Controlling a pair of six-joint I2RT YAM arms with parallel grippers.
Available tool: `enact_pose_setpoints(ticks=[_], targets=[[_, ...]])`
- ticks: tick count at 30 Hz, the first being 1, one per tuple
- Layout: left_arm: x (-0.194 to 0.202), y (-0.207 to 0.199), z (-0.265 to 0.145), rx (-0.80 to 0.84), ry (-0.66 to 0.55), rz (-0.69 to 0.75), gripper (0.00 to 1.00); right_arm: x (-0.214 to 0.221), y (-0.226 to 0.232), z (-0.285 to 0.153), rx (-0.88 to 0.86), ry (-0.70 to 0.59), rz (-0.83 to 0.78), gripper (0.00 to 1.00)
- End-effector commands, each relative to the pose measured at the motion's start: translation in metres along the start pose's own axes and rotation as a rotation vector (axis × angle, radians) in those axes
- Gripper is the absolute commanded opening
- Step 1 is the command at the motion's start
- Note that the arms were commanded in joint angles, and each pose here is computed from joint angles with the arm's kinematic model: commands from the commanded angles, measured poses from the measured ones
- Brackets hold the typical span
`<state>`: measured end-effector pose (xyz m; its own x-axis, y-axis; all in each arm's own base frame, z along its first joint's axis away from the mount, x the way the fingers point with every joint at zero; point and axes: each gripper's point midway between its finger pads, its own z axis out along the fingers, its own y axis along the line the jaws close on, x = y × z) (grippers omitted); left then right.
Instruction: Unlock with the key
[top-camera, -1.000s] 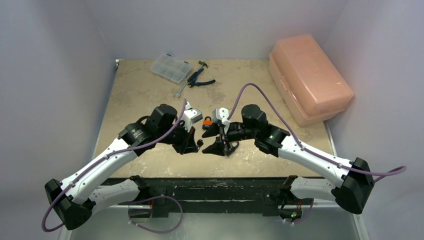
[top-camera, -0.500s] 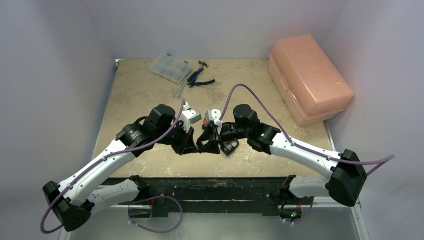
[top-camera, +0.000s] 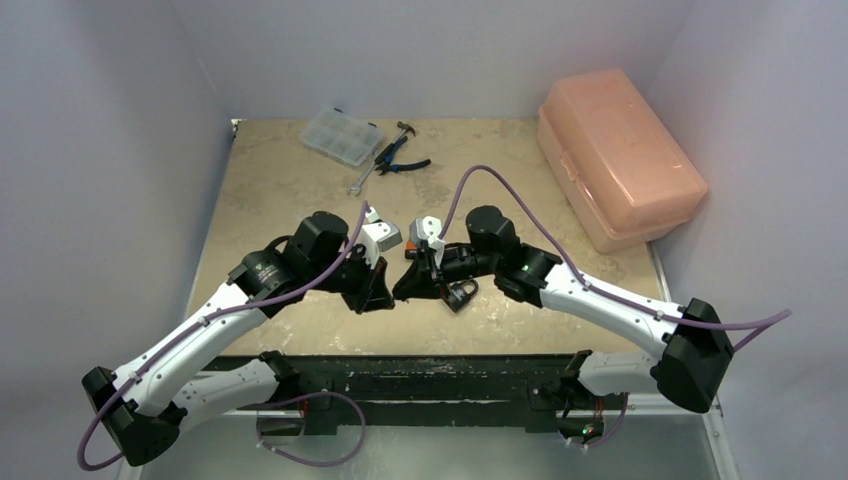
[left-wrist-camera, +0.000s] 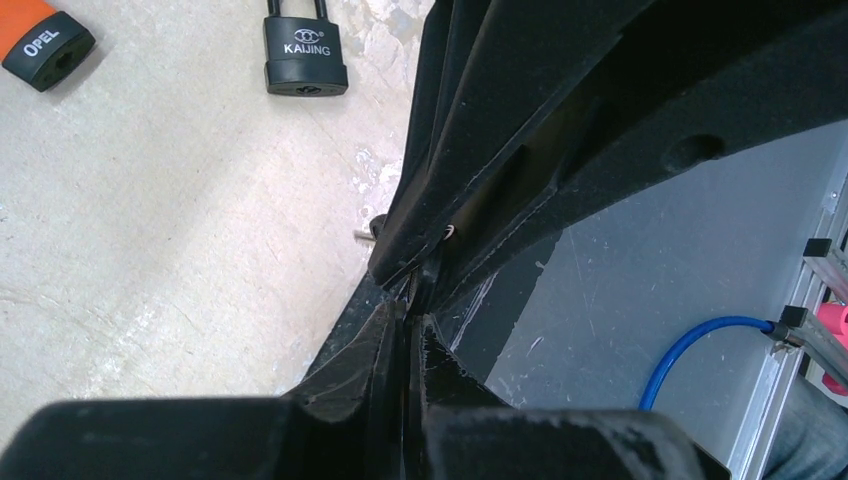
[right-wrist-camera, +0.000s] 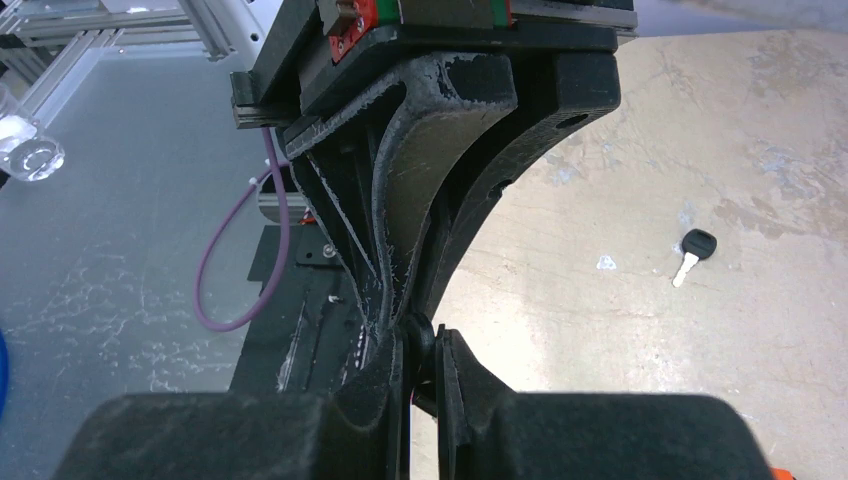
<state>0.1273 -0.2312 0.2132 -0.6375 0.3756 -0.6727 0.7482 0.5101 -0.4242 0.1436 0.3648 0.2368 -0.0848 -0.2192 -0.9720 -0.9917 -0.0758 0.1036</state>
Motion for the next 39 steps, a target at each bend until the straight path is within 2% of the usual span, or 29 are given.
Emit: enact_pose_setpoints(ticks=[1,3,4,9,13,16,20,24,27,32,39], targets=[[-0.021,-0.007,-0.009,0.006,-0.076,0.031,0.00,-0.020,0.006,-0.004,-0.020,-0.014,-0.064,0.03],[-0.025,-0.009,-0.012,0.009,-0.093,0.043,0.00,-0.021,0.007,-0.004,-0.021,-0.015,-0.058,0.00],[-0.027,-0.011,-0.013,0.013,-0.108,0.048,0.05,-0.021,0.005,-0.005,-0.005,-0.014,-0.047,0.00],[-0.055,-0.019,-0.030,0.011,-0.271,0.097,0.55,-0.033,-0.014,-0.016,0.187,-0.113,0.050,0.00],[-0.078,-0.032,-0.056,0.019,-0.442,0.138,0.70,-0.050,-0.021,-0.039,0.337,-0.270,0.196,0.00],[-0.090,-0.048,-0.072,0.083,-0.575,0.170,0.71,-0.068,-0.019,-0.061,0.404,-0.439,0.304,0.00],[-0.098,-0.073,-0.083,0.235,-0.733,0.212,0.69,-0.097,0.001,-0.090,0.348,-0.695,0.389,0.00],[-0.104,-0.085,-0.087,0.316,-0.816,0.254,0.65,-0.116,0.009,-0.111,0.322,-0.839,0.451,0.00],[-0.109,-0.083,-0.086,0.310,-0.839,0.263,0.63,-0.129,0.016,-0.116,0.266,-0.905,0.476,0.00],[-0.119,-0.084,-0.082,0.323,-0.847,0.260,0.55,-0.142,0.021,-0.117,0.204,-0.945,0.500,0.00],[-0.129,-0.088,-0.084,0.350,-0.893,0.273,0.46,-0.144,0.026,-0.112,0.164,-0.933,0.486,0.00]])
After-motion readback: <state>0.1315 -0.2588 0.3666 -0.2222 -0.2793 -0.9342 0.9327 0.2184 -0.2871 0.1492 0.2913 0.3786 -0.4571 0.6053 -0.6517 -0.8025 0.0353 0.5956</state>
